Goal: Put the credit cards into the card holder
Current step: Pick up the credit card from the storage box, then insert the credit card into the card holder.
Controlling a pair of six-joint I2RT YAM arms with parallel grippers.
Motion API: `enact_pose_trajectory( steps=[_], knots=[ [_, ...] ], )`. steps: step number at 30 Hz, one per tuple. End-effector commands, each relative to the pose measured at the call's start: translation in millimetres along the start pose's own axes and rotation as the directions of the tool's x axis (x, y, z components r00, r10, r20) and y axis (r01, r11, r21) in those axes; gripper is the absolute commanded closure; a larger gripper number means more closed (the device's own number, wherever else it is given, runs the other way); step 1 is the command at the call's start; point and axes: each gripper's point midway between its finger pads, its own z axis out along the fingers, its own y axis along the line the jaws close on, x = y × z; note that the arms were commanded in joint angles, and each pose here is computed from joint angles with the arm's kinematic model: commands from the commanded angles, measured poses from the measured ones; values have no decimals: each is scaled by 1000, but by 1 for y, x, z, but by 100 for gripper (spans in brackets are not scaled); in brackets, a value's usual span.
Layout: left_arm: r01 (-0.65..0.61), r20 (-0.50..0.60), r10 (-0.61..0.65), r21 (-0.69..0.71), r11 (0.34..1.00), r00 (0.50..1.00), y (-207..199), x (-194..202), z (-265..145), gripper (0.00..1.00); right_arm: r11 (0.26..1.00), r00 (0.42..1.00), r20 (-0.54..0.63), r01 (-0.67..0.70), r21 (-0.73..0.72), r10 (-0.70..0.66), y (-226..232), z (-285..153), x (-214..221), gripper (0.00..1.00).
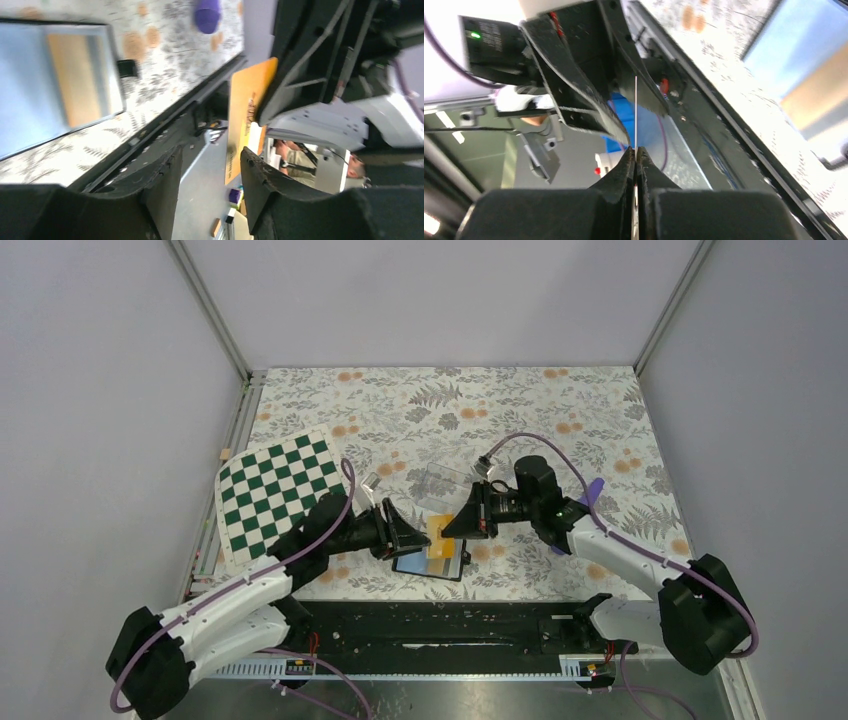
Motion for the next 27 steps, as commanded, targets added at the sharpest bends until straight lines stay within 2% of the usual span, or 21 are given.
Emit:
enact_pose_trajectory(
  steps=[1, 5, 9, 14, 27],
  knots=[
    [-28, -2, 29, -236, 971, 1000, 39, -10, -6, 53, 979, 997, 34, 62, 196, -70, -37, -9, 3, 100],
    [-36, -54, 16, -395, 918, 998, 84, -10, -15, 53, 954, 998, 48, 29, 298, -45, -72, -12, 8, 100],
    [0, -90, -53, -503, 864, 995, 127, -11, -22, 53, 949, 999, 52, -4, 317, -14, -95, -5, 9, 100],
    [-19, -156, -93, -596, 803, 983, 160, -12, -21, 53, 945, 999, 48, -20, 328, 4, -107, 2, 5, 100],
    [-55, -176, -91, -682, 729, 980, 191, -31, -8, 55, 942, 998, 65, 4, 335, -27, -109, 10, -11, 100]
  ],
)
